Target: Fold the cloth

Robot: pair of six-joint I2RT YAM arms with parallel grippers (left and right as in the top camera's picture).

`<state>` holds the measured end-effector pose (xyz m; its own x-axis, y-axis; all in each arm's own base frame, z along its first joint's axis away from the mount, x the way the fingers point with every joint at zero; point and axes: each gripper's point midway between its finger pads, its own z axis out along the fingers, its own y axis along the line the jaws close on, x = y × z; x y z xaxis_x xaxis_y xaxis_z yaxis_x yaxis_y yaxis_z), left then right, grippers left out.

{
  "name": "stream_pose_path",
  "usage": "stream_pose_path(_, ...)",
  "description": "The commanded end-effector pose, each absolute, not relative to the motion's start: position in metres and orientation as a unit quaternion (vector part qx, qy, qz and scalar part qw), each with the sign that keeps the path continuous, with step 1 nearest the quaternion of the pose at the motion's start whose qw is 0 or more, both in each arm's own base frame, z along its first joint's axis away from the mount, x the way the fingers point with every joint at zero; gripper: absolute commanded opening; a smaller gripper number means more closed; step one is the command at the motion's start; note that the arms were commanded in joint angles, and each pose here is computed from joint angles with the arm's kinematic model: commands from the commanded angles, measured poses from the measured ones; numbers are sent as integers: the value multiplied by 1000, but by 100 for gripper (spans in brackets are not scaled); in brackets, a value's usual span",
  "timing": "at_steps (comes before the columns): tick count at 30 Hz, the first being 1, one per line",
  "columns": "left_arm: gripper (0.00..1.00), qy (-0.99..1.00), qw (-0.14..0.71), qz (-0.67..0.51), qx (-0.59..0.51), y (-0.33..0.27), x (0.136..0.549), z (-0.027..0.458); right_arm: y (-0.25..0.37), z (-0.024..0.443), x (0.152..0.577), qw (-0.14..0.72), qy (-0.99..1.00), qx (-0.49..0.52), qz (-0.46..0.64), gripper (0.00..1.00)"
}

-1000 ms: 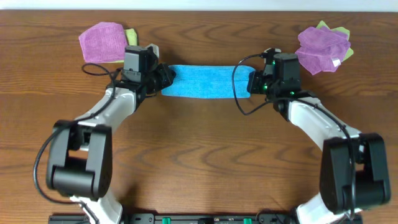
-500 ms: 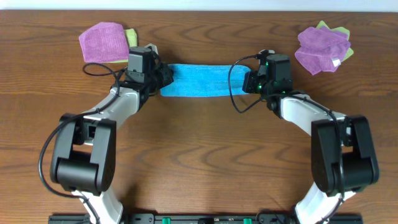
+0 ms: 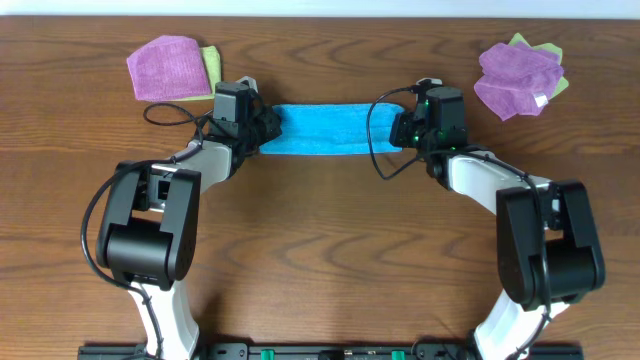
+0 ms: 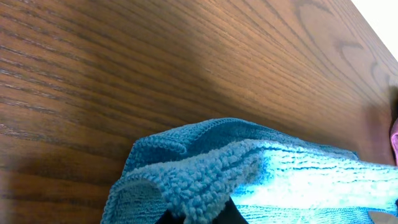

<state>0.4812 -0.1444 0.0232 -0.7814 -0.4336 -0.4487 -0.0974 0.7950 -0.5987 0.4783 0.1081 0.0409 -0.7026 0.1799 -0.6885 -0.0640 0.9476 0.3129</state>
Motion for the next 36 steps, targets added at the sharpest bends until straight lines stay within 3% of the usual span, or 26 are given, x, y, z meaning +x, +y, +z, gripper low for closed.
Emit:
stream_pose_path(1, 6, 901, 315, -239, -178, -120, 490, 16, 85, 33, 487, 395, 910, 64, 109, 1)
stream_pose_path(11, 6, 904, 323, -219, -173, -114, 491, 12, 89, 28, 495, 410, 903, 62, 109, 2)
stream_pose_path(14, 7, 904, 327, -210, -178, -110, 493, 12, 90, 27, 494, 409, 904, 62, 106, 14)
stream_pose_path(17, 17, 903, 329, -209, -178, -110, 493, 13, 90, 27, 494, 410, 904, 62, 105, 23)
stream_pose_path(21, 63, 903, 329, -209, -178, -110, 493, 13, 90, 29, 496, 415, 901, 62, 107, 25)
stream_pose_path(23, 72, 903, 329, -210, -178, -110, 493, 13, 91, 31, 497, 417, 900, 65, 109, 25)
stream_pose_path(27, 82, 901, 331, -220, -174, -112, 495, 16, 93, 33, 498, 417, 898, 72, 118, 24)
stream_pose_path(36, 84, 901, 332, -234, -150, -105, 498, 51, 93, 69, 494, 429, 889, 90, 133, 25)
